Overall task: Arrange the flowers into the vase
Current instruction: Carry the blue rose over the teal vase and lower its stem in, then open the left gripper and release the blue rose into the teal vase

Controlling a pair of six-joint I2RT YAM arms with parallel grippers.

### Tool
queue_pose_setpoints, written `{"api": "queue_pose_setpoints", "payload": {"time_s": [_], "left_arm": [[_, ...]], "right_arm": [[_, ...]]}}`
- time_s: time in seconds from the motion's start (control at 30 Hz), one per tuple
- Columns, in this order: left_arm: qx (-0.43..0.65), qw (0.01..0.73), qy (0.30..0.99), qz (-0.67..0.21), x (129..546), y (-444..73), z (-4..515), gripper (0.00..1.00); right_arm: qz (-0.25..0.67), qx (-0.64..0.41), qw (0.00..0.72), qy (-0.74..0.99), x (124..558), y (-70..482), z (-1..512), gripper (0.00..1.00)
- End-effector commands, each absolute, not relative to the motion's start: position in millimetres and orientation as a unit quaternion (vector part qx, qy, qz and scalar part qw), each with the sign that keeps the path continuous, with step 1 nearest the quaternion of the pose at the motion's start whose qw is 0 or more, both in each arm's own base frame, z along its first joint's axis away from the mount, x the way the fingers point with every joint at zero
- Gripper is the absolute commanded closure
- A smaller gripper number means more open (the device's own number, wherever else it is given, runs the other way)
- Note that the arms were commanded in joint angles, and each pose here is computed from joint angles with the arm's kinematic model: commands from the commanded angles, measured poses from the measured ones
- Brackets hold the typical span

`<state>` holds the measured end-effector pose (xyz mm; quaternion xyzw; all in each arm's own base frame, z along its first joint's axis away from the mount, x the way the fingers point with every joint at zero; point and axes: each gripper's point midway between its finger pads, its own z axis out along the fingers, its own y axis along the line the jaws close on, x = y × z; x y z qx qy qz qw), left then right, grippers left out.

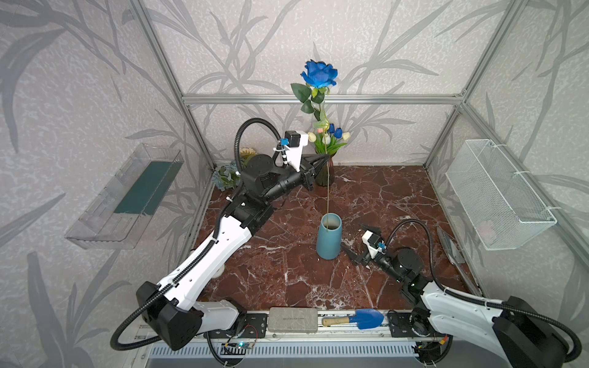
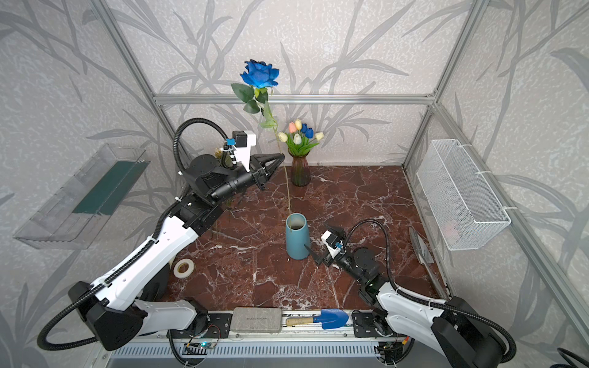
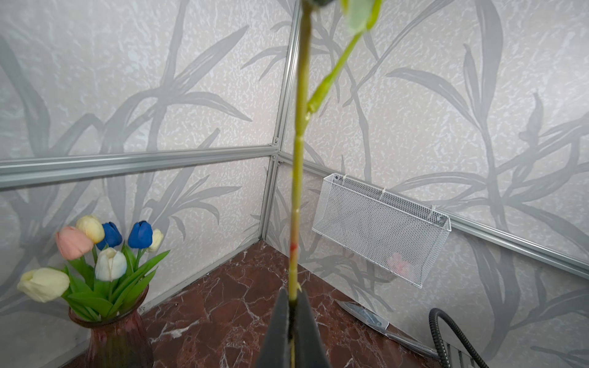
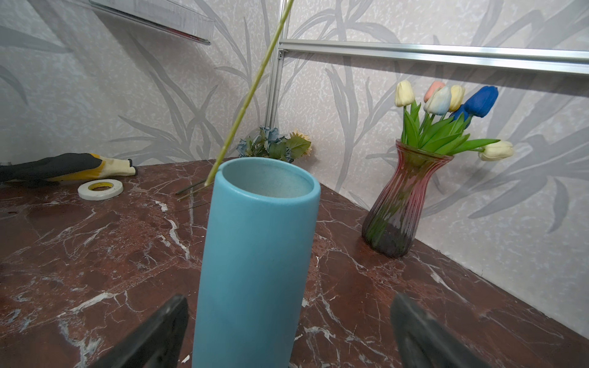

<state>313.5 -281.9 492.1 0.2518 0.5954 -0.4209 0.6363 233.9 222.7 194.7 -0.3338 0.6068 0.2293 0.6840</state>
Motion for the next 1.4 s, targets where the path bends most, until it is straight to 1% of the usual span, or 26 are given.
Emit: {"api": "queue_pose_setpoints", "payload": {"time_s": [0.0, 0.17, 0.27, 0.47, 0.57, 0.7, 0.9, 0.97, 1.03, 1.07, 1.13, 1.17, 1.2, 1.23, 1.27, 1.37], "left_arm": [[0.271, 0.659, 0.556, -0.428, 294, -279, 526, 1.0], [0.273, 0.658, 0.561, -0.422, 299, -281, 521, 1.0], [0.274, 0.648, 0.583, -0.407, 309, -284, 506, 1.0], [0.269, 0.628, 0.615, -0.393, 324, -289, 453, 1.0], [0.28, 0.609, 0.625, -0.399, 324, -295, 424, 1.0], [0.331, 0.576, 0.629, -0.404, 311, -310, 382, 1.0], [0.371, 0.555, 0.629, -0.399, 298, -319, 338, 1.0], [0.383, 0.549, 0.627, -0.398, 295, -320, 329, 0.94], [0.391, 0.541, 0.635, -0.389, 296, -321, 320, 0.91], [0.393, 0.537, 0.641, -0.383, 297, -320, 315, 0.87], [0.395, 0.536, 0.645, -0.374, 297, -318, 312, 0.76], [0.394, 0.542, 0.642, -0.372, 297, -316, 313, 0.67], [0.394, 0.547, 0.64, -0.37, 297, -315, 313, 0.57], [0.393, 0.549, 0.639, -0.369, 297, -313, 314, 0.49], [0.395, 0.547, 0.64, -0.368, 297, -313, 313, 0.46], [0.389, 0.54, 0.651, -0.365, 305, -306, 314, 0.45]], "right_arm": [[0.234, -0.331, 0.701, 0.586, 234, 226, 212, 0.01], [0.234, -0.332, 0.701, 0.586, 234, 226, 211, 0.01], [0.233, -0.332, 0.701, 0.586, 234, 226, 212, 0.01], [0.229, -0.331, 0.703, 0.586, 233, 224, 213, 0.01], [0.229, -0.332, 0.703, 0.586, 234, 224, 213, 0.01], [0.231, -0.333, 0.701, 0.587, 234, 226, 212, 0.01], [0.232, -0.335, 0.697, 0.59, 235, 227, 208, 0.01], [0.233, -0.335, 0.696, 0.591, 236, 228, 207, 0.01], [0.233, -0.336, 0.693, 0.594, 237, 229, 204, 0.01], [0.234, -0.337, 0.692, 0.594, 238, 230, 203, 0.01], [0.233, -0.337, 0.691, 0.595, 239, 231, 202, 0.01], [0.234, -0.337, 0.69, 0.596, 239, 231, 201, 0.01], [0.234, -0.337, 0.69, 0.597, 240, 232, 200, 0.01], [0.235, -0.337, 0.688, 0.598, 240, 232, 199, 0.01], [0.236, -0.338, 0.687, 0.598, 241, 233, 199, 0.01], [0.236, -0.338, 0.685, 0.6, 242, 235, 196, 0.01]]}}
